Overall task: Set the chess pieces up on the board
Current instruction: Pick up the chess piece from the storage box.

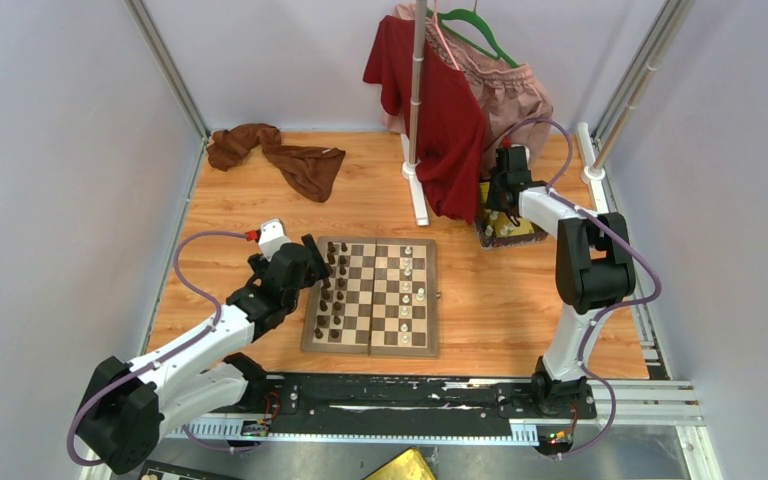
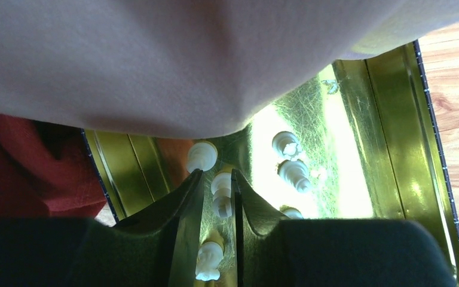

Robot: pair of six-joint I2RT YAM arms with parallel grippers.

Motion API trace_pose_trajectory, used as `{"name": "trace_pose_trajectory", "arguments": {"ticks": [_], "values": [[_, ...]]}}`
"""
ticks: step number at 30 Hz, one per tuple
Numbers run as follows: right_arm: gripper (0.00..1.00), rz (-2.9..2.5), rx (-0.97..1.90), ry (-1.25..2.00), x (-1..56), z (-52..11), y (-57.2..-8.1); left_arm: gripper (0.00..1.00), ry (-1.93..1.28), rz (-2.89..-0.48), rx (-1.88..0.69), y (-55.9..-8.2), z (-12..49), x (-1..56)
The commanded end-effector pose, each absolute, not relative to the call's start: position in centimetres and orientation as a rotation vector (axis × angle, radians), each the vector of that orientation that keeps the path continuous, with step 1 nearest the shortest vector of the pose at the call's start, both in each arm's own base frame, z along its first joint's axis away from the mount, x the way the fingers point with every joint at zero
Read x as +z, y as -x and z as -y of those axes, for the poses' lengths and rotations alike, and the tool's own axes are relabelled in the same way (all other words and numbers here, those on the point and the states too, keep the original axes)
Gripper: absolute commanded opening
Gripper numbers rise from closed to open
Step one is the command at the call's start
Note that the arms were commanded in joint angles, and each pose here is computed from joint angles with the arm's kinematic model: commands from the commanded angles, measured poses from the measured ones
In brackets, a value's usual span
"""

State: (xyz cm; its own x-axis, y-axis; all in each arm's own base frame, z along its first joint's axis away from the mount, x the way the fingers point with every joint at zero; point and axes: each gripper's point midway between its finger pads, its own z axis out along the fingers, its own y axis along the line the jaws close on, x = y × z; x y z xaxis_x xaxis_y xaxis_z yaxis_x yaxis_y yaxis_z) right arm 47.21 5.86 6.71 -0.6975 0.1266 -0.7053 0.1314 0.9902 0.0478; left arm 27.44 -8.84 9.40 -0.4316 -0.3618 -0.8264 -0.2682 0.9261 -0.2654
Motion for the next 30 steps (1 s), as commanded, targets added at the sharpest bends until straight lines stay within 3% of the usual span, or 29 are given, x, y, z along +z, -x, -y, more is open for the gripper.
{"name": "trace_pose_trajectory", "arguments": {"ticks": [1, 12, 30], "values": [[0.27, -2.367, -0.005, -0.208, 6.45, -5.25, -46.36, 1.0, 0.474, -2.001, -0.128, -28.03, 8.77, 10.55], [0.26, -2.379, -0.006, -0.21, 6.03, -5.19, -45.8, 1.0, 0.48, -2.003, -0.142, -27.78, 8.79, 10.51], [0.0, -2.374, -0.017, -0.207, 6.49, -5.12, -45.53, 1.0, 0.485, -2.0, -0.154, -27.6, 8.79, 10.59]]}}
